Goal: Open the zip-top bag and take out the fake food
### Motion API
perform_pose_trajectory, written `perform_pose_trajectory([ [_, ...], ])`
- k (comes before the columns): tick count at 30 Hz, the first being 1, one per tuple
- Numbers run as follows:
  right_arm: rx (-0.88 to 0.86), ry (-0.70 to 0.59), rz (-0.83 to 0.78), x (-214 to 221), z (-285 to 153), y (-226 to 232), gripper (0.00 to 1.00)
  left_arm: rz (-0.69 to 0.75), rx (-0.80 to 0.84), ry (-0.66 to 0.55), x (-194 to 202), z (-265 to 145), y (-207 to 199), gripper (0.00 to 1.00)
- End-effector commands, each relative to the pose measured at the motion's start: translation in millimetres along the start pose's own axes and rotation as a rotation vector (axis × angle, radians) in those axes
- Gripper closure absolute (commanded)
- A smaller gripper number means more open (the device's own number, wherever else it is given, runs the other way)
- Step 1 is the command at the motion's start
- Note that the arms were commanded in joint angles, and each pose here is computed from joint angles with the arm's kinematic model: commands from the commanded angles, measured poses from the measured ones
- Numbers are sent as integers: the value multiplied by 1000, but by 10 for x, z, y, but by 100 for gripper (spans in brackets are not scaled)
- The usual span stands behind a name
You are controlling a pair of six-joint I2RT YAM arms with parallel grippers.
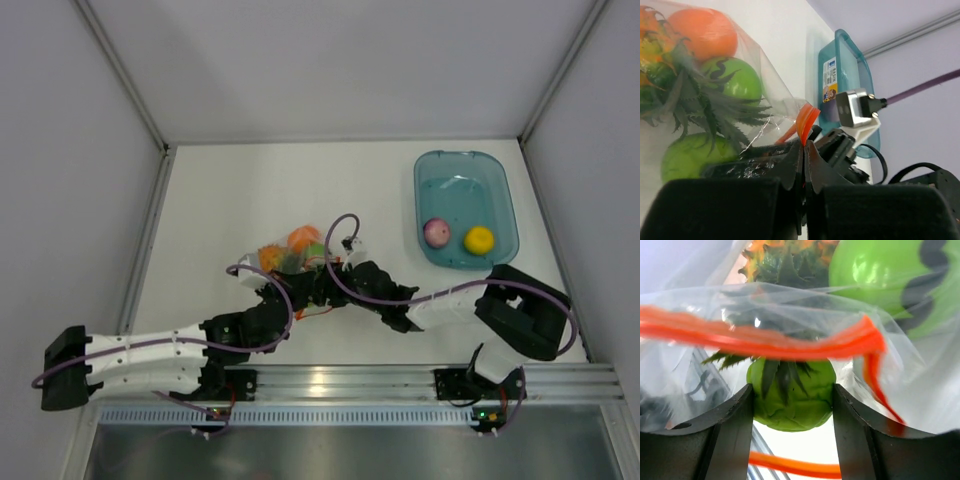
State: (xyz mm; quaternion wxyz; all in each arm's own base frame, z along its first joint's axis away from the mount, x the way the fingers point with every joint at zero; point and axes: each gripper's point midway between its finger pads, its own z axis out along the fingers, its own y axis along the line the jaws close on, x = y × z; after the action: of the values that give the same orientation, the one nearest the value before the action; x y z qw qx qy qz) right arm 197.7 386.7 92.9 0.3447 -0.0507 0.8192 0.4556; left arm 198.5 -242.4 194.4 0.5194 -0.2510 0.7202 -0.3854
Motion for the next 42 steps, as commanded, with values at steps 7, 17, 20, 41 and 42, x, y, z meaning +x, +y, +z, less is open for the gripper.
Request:
perform_pose_trajectory([
  [7,11,-100,-101,-298,-438,109,60,43,-66,-103,-279,-26,132,100],
  [17,130,-306,-183,-1077,-1184,133,60,86,-74,-119,-369,-31,81,100],
  [20,234,-383,-203,-1437,-1448,-79,60,109,-64,-103,-359,-27,12,100],
  [41,1090,-408,-38,-3238,-2291,-2699,50,353,104,110,-54,24,-797,100],
  [42,1100,-404,-28,-3263,-2281,-2769,49,374,105,117,-33,42,-810,100],
])
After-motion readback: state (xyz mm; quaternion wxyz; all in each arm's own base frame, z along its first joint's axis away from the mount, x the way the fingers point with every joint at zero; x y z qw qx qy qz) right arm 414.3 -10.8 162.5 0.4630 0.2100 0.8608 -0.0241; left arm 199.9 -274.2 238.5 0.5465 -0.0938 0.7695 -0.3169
